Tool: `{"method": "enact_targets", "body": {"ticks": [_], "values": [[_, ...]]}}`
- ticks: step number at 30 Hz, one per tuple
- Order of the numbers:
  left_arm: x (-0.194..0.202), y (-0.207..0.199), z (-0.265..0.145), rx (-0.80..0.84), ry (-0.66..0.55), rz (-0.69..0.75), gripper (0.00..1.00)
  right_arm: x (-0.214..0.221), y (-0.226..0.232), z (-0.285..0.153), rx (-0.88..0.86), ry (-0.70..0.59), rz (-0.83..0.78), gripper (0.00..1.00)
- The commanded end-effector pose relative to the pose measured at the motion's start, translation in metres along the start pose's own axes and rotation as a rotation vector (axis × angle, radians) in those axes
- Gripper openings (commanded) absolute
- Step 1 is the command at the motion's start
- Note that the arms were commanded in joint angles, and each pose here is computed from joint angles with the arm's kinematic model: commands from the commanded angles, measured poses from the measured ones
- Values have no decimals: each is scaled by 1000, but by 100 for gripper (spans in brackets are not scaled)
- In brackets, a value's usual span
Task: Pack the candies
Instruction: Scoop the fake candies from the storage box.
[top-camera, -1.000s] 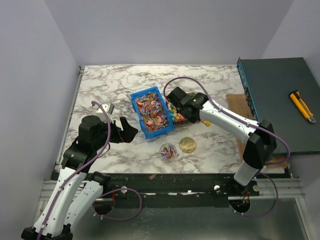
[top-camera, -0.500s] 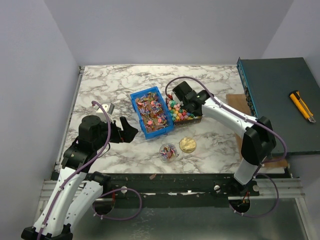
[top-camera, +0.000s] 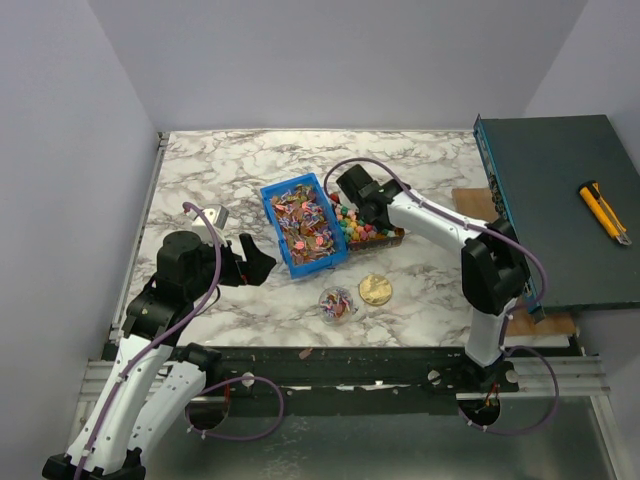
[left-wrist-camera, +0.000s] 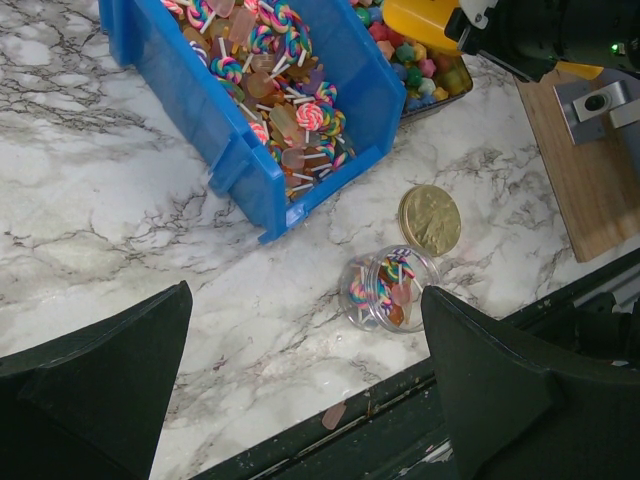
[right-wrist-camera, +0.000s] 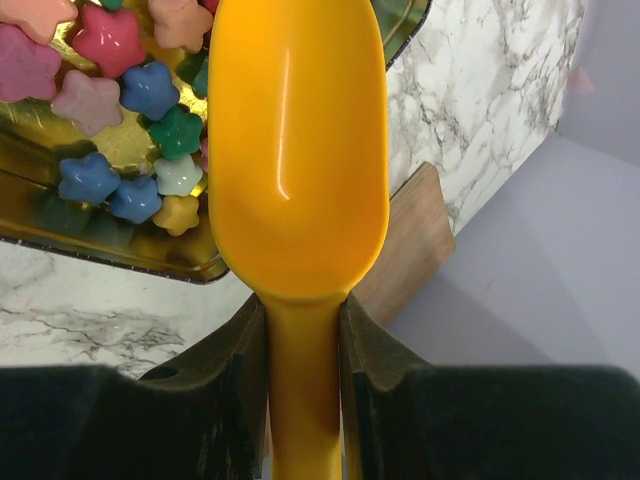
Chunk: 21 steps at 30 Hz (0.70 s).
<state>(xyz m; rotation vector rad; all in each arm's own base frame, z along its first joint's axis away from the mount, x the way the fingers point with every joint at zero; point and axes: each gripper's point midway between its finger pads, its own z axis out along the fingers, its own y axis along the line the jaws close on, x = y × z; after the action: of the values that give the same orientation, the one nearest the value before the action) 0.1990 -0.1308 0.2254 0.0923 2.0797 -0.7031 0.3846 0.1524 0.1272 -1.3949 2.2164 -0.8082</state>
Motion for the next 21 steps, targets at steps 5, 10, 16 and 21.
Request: {"method": "enact_targets", "body": {"ticks": [5, 10, 16, 21], "values": [[4, 2, 1, -5, 8, 0, 99, -9, -4, 17, 28, 33, -15, 1], [3, 2, 0, -8, 7, 1, 99, -15, 5, 23, -6, 31, -18, 1], [3, 2, 0, -10, 5, 1, 99, -24, 15, 30, -45, 24, -24, 1], [3, 3, 0, -13, 1, 3, 99, -38, 27, 32, -87, 8, -23, 1]]}}
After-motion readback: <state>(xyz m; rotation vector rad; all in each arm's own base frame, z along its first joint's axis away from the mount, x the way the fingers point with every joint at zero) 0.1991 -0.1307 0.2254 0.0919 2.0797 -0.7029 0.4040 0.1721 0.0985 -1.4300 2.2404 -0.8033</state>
